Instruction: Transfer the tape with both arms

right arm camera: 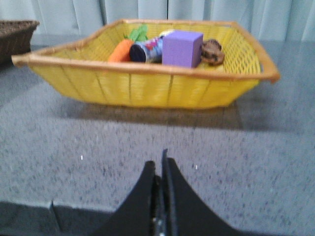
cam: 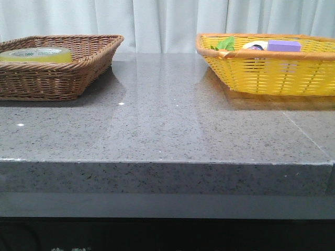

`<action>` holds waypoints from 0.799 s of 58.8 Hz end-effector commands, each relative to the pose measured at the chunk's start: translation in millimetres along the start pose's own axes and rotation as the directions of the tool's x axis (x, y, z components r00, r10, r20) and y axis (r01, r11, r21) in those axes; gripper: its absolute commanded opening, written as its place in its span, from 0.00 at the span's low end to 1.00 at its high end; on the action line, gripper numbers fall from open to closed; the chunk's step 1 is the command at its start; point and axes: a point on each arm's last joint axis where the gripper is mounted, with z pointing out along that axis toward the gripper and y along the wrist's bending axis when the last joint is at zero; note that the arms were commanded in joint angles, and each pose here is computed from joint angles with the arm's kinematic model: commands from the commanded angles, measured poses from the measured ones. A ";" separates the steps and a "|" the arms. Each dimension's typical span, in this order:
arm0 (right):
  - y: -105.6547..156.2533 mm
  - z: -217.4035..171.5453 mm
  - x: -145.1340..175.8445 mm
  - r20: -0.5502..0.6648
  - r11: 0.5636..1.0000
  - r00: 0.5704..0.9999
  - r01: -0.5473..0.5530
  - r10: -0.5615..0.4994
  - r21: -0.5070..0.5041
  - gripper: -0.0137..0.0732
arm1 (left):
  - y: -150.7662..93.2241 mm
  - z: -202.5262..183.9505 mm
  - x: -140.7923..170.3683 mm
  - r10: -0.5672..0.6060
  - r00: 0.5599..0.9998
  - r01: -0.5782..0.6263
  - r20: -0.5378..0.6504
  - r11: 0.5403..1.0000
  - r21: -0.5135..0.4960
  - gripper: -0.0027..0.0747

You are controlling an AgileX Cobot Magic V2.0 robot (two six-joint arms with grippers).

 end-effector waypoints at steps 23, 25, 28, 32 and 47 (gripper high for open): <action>-0.2 -3.0 -10.6 0.084 1.000 0.996 -0.010 0.010 0.004 0.05 | 1.3 1.4 4.5 -0.022 0.998 0.022 0.061 1.000 -0.004 0.01; -0.2 -3.0 -10.6 0.084 1.000 0.996 -0.010 0.010 0.004 0.05 | 1.3 1.4 4.5 -0.022 0.998 0.022 0.061 1.000 -0.004 0.01; -0.2 -3.0 -10.6 0.084 1.000 0.996 -0.010 0.010 0.004 0.05 | 1.3 1.4 4.5 -0.022 0.998 0.022 0.061 1.000 -0.004 0.01; -0.2 -3.0 -10.6 0.084 1.000 0.996 -0.010 0.010 0.004 0.05 | 1.3 1.4 4.5 -0.022 0.998 0.022 0.061 1.000 -0.004 0.01; -0.2 -3.0 -10.6 0.084 1.000 0.996 -0.010 0.010 0.004 0.05 | 1.3 1.4 4.5 -0.022 0.998 0.022 0.061 1.000 -0.004 0.01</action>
